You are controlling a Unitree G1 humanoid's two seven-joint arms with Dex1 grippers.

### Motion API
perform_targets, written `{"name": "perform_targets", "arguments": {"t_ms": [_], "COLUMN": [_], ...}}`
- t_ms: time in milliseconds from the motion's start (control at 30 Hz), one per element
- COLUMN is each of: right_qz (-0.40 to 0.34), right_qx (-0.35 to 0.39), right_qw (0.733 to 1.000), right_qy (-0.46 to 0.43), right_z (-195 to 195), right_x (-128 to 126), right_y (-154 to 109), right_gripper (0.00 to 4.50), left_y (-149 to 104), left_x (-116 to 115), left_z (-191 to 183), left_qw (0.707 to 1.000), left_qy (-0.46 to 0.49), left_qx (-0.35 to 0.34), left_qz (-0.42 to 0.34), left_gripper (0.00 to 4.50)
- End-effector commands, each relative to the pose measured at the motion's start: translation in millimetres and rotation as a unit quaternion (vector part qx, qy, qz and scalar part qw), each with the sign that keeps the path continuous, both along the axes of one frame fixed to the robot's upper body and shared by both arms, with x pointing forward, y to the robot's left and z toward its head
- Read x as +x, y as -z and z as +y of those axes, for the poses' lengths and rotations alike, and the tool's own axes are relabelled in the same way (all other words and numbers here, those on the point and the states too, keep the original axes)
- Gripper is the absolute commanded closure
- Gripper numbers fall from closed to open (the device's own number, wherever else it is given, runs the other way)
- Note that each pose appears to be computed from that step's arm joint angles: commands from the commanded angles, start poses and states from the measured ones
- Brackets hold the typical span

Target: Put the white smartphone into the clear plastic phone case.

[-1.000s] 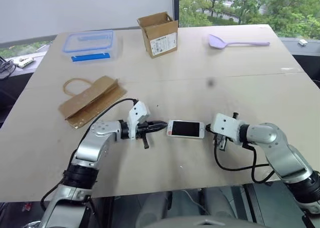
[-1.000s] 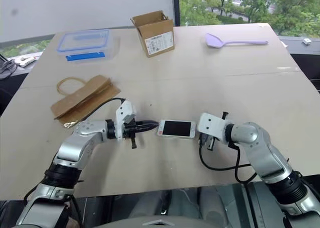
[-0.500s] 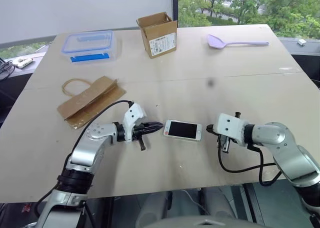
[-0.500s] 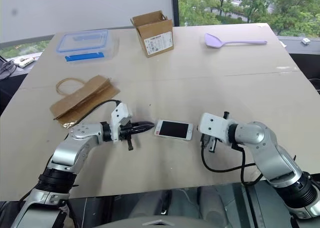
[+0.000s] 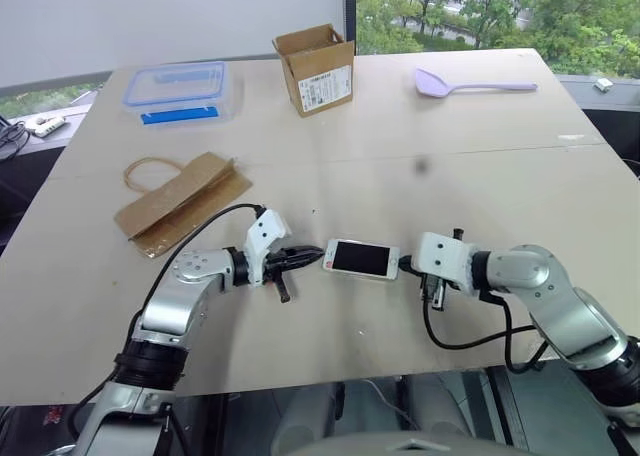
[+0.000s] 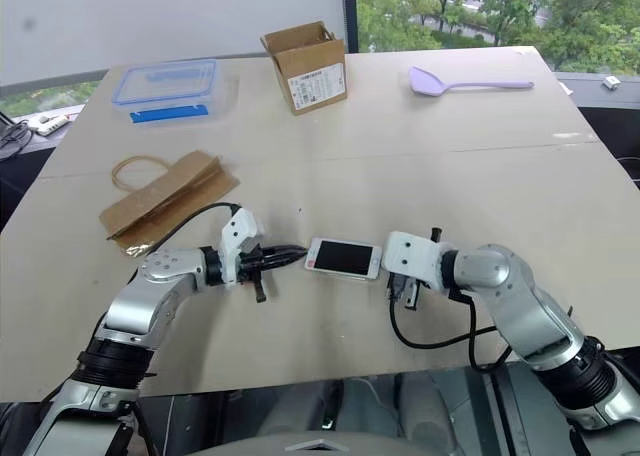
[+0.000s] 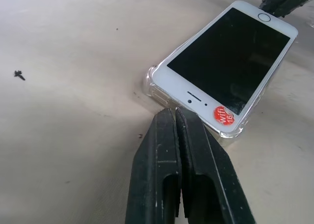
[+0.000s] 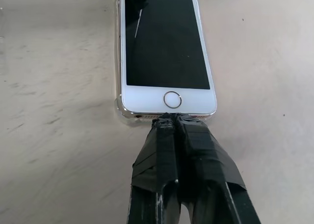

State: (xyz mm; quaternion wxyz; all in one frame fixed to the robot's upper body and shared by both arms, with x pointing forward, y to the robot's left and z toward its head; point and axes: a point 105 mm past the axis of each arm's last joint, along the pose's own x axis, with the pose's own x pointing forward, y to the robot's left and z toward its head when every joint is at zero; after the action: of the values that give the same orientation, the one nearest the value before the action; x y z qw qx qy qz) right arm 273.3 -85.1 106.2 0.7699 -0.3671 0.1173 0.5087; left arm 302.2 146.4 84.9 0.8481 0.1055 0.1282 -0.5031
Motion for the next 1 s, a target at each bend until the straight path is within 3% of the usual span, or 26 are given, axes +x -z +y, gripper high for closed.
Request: {"name": "perform_targets", "arguments": {"t_ms": [33,200,367,567,767,833,1000], "right_qz": [-0.017,-0.021,-0.01,0.005,0.016,0.023,0.097], "right_qx": [0.016,0.018,0.065,0.113,0.157,0.162,0.091], "right_qw": [0.999,1.0,0.998,0.993,0.987,0.986,0.99], "right_qy": [-0.021,0.013,0.024,0.034,0.033,0.035,0.039], "right_z": [9,-13,-18,-10,5,8,2], "right_x": [-1,2,-1,0,8,11,10], "right_y": [-8,-13,-25,-28,-34,-32,12], "right_gripper": [4.5,4.5,4.5,4.5,4.5,4.5,4.5], "left_y": [-9,-20,-31,-15,2,2,4], "left_x": [-5,0,-6,-2,5,4,0], "left_z": [-14,-7,-25,-51,-48,-48,-48], "left_qw": [0.999,0.999,0.995,0.993,0.995,0.995,0.995], "left_qy": [0.027,0.018,0.074,0.104,0.099,0.101,0.101], "left_qx": [-0.014,-0.028,-0.055,-0.043,-0.004,-0.004,0.0], "left_qz": [-0.02,-0.033,-0.029,-0.02,-0.014,-0.013,-0.016], "left_gripper": [4.41,4.41,4.41,4.41,4.41,4.41,4.41]}}
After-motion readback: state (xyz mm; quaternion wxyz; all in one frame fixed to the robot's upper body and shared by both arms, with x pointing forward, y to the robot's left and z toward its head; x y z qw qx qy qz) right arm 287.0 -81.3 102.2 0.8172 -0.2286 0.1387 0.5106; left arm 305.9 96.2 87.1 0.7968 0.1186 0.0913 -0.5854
